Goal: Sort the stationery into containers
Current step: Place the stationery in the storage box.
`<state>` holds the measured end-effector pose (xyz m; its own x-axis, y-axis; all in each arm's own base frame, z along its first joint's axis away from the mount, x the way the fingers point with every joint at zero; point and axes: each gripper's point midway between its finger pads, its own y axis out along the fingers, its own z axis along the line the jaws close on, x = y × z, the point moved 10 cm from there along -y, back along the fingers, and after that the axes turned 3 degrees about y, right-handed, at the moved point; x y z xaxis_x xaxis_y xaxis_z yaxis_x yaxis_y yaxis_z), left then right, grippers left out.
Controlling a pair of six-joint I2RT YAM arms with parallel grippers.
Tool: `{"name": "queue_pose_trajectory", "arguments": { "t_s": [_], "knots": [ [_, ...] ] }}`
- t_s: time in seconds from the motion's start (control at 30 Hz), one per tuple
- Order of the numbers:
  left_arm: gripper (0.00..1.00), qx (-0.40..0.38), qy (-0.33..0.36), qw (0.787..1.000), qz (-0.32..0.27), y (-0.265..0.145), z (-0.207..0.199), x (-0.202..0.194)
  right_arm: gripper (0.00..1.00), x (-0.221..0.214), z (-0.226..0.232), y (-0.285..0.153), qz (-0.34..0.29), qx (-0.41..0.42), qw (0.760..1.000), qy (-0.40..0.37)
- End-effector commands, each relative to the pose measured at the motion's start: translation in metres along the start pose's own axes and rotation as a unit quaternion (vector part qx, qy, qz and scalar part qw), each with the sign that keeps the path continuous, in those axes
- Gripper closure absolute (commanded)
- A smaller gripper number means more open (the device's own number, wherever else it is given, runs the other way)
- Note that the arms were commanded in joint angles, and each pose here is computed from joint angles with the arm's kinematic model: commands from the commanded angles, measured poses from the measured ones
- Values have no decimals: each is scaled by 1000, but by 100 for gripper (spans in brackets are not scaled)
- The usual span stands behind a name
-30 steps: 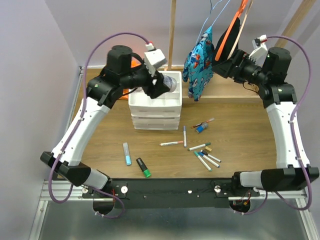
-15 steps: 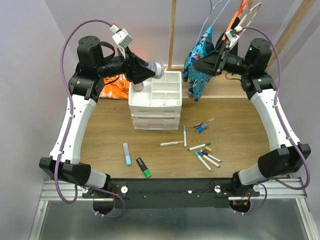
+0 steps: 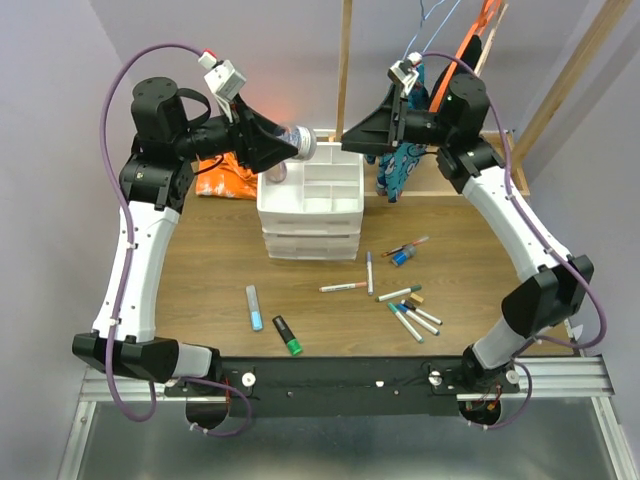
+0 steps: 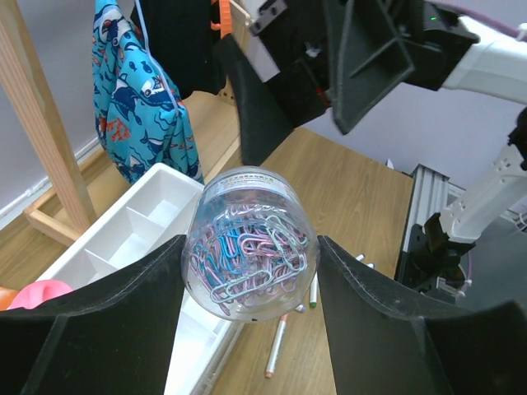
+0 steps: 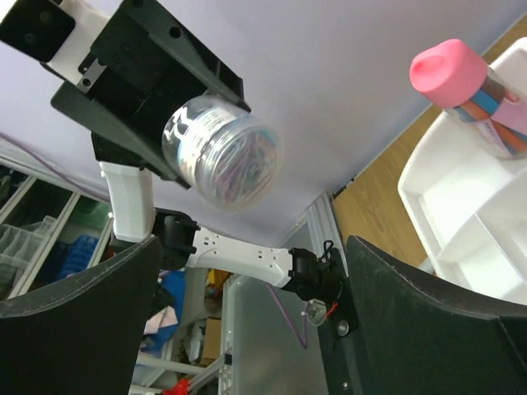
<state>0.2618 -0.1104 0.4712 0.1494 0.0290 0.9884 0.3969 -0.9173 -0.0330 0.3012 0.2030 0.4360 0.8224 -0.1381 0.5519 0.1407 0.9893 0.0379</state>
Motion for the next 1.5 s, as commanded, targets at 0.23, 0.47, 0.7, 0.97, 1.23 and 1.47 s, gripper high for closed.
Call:
{"name": "queue_pose_trajectory", "arguments": {
  "t_s": [0.23,0.47,0.7,0.97,1.23,1.47],
  "knots": [
    [32,-24,-78,994,-71,-18,2,8,0,-5,14,60,67,81,994,-12],
    [32,-37,-118,987,-98,-14,15,5,0,-4,19,80,68,90,993,-22],
    [32,-38,-121,986,-106,-15,13,11,0,-7,3,85,67,73,995,-1],
    [32,-37,-133,985,-103,-17,8,5,0,5,6,92,49,76,996,-13],
    [33,-37,-150,984,-94,-17,10,-7,0,6,14,96,45,84,995,-24],
    [33,-33,-147,984,-96,-18,12,-7,0,1,17,98,53,89,994,-25]
  ]
}}
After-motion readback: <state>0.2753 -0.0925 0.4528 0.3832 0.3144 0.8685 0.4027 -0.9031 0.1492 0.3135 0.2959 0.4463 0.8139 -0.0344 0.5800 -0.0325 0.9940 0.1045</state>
